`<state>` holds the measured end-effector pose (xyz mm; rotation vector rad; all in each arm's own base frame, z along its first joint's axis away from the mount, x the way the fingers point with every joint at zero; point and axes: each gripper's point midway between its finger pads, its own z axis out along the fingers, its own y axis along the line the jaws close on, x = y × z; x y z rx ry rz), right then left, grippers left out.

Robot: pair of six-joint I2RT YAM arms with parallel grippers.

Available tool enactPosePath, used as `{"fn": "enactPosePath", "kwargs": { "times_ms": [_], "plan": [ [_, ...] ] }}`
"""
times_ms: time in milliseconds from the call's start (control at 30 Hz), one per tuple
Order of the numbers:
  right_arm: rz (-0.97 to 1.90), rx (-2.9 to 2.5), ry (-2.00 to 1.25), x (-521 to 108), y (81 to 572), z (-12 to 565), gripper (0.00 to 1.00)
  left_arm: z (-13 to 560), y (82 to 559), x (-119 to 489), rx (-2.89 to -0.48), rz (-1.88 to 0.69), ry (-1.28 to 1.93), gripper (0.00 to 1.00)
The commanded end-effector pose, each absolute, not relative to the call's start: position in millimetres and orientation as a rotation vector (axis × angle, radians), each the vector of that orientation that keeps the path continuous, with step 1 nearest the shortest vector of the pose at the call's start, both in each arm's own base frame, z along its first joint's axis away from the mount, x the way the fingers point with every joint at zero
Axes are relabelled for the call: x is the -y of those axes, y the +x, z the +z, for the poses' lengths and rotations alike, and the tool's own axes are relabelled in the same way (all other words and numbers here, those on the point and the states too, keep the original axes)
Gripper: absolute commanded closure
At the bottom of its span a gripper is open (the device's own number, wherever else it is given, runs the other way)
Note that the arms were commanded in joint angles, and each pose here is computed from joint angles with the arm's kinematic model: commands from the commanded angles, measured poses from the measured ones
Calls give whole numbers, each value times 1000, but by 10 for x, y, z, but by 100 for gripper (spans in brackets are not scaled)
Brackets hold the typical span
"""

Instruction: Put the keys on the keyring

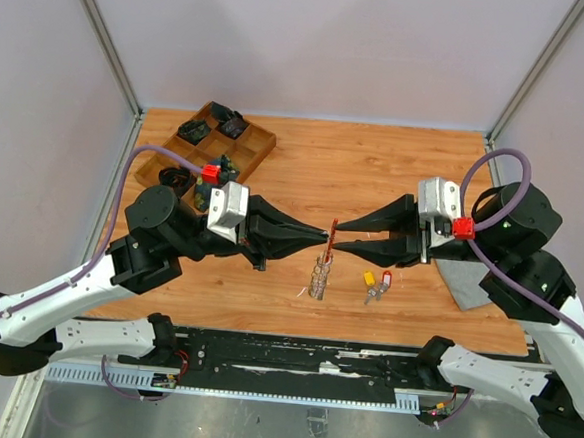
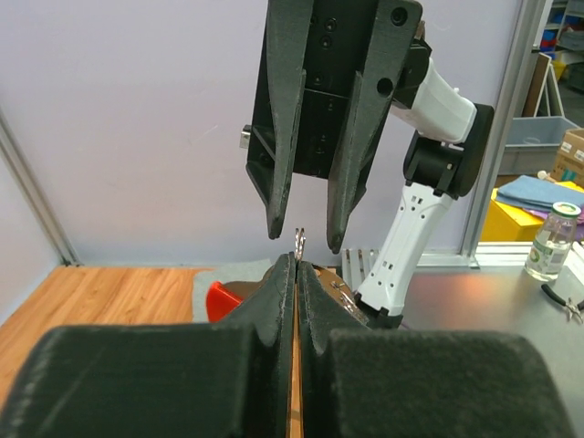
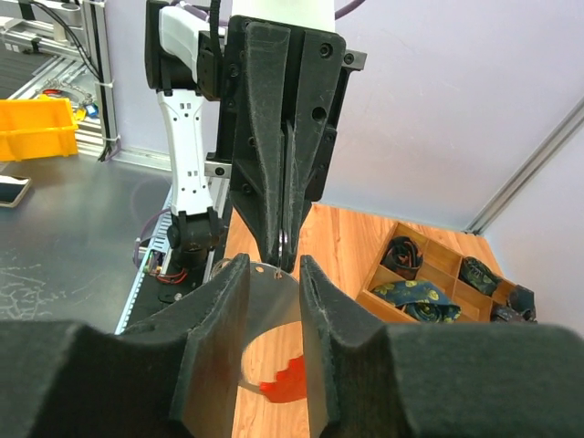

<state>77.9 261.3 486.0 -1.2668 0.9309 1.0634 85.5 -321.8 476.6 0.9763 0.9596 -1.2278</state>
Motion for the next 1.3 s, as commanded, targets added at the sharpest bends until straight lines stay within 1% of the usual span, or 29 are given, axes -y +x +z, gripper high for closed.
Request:
{"fn": "enactPosePath", "kwargs": {
  "times_ms": [0,267,333,433,467,567,867,1267],
  "plan": [
    [1116,-888,-1281,-2657,688,4907,72,4934,798,3184,-891,-1240,959,99],
    [1122,-915,-1289,-2704,731,4822,78,4964,782,3163,-879,-1237,962,99],
    [1122,-913,-1290,-2705,730,4828,83,4958,778,3160,-881,-1237,964,100],
    [1129,-908,-1298,-2710,715,4833,96,4943,785,3163,-885,-1232,967,99],
    [1127,-906,-1299,-2709,715,4836,99,4939,787,3164,-886,-1230,968,99],
    [1083,-904,-1298,-2678,748,4848,99,4903,803,3170,-899,-1221,973,97],
    [794,-817,-1283,-2515,973,4820,100,4864,931,3083,-960,-1137,942,80],
    [421,-473,-1402,-2396,1017,4610,100,4755,1163,3134,-1056,-977,995,73]
  ]
}}
